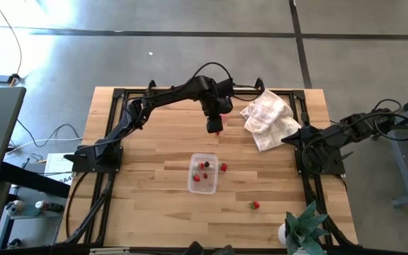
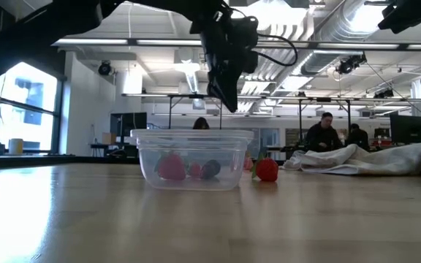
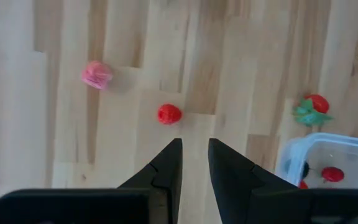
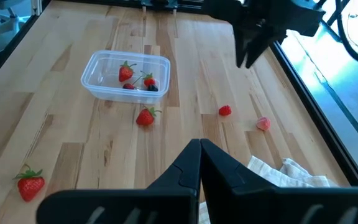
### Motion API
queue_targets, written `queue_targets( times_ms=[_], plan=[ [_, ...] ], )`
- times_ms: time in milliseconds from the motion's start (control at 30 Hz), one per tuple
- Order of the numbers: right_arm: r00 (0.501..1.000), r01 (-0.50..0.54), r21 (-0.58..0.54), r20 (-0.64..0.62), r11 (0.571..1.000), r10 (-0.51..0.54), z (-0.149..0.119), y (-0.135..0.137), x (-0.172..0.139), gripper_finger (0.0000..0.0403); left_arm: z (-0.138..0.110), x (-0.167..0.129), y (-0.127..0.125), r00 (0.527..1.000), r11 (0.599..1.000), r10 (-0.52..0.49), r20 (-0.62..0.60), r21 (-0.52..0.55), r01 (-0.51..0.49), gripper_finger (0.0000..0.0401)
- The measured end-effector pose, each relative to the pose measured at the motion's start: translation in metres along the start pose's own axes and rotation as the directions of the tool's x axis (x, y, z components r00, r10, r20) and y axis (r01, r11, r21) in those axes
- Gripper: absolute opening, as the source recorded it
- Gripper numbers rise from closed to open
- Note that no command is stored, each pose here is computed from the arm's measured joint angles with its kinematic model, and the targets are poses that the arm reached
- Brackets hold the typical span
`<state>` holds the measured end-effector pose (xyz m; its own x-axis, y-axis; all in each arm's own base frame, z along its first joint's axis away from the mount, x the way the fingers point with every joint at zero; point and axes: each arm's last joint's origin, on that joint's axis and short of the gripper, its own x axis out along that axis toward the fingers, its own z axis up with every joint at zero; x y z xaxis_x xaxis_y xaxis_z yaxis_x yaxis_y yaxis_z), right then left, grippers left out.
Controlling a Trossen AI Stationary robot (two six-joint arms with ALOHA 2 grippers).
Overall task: Pick and placing Produce into tupperware
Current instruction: Put the red raspberry into the transparent container
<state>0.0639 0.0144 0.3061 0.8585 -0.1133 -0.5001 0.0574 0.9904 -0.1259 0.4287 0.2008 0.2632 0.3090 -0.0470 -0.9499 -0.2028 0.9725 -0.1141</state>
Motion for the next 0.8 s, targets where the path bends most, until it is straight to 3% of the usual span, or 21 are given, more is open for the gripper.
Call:
queue_targets(
  times_ms=[200, 400, 600, 800],
  plan=[
    [1.0, 0.0, 0.0, 0.0, 1.0, 0.0, 0.0, 0.0, 0.0, 0.0, 0.008, 0.004, 0.0, 0.998, 1.0, 0.017, 0.062, -0.024, -0.016, 0.0067],
    [1.0, 0.0, 0.001, 0.0, 1.0, 0.0, 0.0, 0.0, 0.0, 0.0, 0.006, 0.022, 0.006, 0.997, 0.991, 0.068, 0.022, -0.121, -0.065, 0.0067],
    [1.0, 0.0, 0.0, 0.0, 1.0, 0.0, 0.0, 0.0, 0.0, 0.0, 0.002, 0.047, 0.008, 0.999, 0.983, 0.025, -0.044, -0.181, -0.033, 0.0067],
    [1.0, 0.0, 0.0, 0.0, 1.0, 0.0, 0.0, 0.0, 0.0, 0.0, 0.004, 0.059, 0.008, 0.999, 0.995, -0.049, -0.019, -0.091, 0.047, 0.0067]
  ],
)
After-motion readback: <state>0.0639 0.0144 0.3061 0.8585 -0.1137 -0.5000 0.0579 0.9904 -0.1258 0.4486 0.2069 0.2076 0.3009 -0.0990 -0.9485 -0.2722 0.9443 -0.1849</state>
